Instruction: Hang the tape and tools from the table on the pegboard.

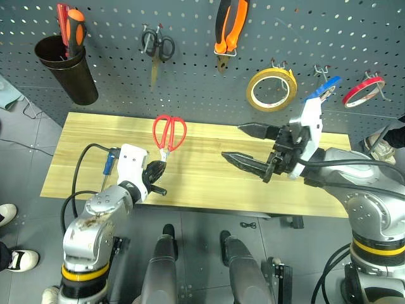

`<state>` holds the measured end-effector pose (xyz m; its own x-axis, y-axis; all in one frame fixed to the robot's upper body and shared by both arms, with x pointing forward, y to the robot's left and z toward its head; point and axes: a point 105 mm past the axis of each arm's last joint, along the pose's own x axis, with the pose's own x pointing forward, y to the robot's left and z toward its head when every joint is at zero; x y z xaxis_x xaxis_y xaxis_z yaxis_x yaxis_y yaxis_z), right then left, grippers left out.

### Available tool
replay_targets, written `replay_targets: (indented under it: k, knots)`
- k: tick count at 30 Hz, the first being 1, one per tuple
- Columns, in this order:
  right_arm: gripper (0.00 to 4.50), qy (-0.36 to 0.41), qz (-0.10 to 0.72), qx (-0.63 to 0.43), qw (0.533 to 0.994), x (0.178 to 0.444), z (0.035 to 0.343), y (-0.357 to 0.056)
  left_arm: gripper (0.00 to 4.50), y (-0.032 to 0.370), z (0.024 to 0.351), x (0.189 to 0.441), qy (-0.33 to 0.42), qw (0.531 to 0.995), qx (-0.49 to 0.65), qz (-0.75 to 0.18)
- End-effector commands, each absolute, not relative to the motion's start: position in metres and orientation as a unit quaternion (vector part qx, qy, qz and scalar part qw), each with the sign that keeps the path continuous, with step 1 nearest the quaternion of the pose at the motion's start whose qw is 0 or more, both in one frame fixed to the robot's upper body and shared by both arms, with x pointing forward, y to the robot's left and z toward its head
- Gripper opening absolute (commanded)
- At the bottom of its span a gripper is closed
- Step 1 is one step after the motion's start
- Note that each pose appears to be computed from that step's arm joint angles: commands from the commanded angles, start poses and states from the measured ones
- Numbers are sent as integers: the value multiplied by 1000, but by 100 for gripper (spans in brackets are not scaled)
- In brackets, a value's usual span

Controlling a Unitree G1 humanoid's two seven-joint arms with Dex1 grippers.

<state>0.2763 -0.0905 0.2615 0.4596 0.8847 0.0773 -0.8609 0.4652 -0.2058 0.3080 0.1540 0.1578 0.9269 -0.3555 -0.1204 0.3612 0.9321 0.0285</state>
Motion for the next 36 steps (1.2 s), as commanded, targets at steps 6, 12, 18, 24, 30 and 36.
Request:
replay_targets:
  k: [6, 12, 18, 24, 30, 36]
  knots:
    - [450, -208, 519, -18, 829, 267, 348, -79, 17, 149, 235, 293, -121, 979, 34, -160]
    - [450, -231, 516, -10, 825, 269, 363, -77, 17, 136, 269, 290, -190, 967, 39, -168]
    - [450, -247, 513, -9, 822, 267, 374, -74, 17, 139, 280, 291, -216, 967, 37, -133]
    - [450, -239, 509, -14, 827, 270, 370, -74, 17, 139, 267, 302, -190, 972, 37, -133]
    - [450, -237, 511, -11, 826, 273, 369, -74, 17, 122, 242, 322, -148, 976, 41, -153]
    - [450, -234, 513, -20, 826, 273, 366, -71, 17, 121, 228, 337, -128, 982, 25, -134]
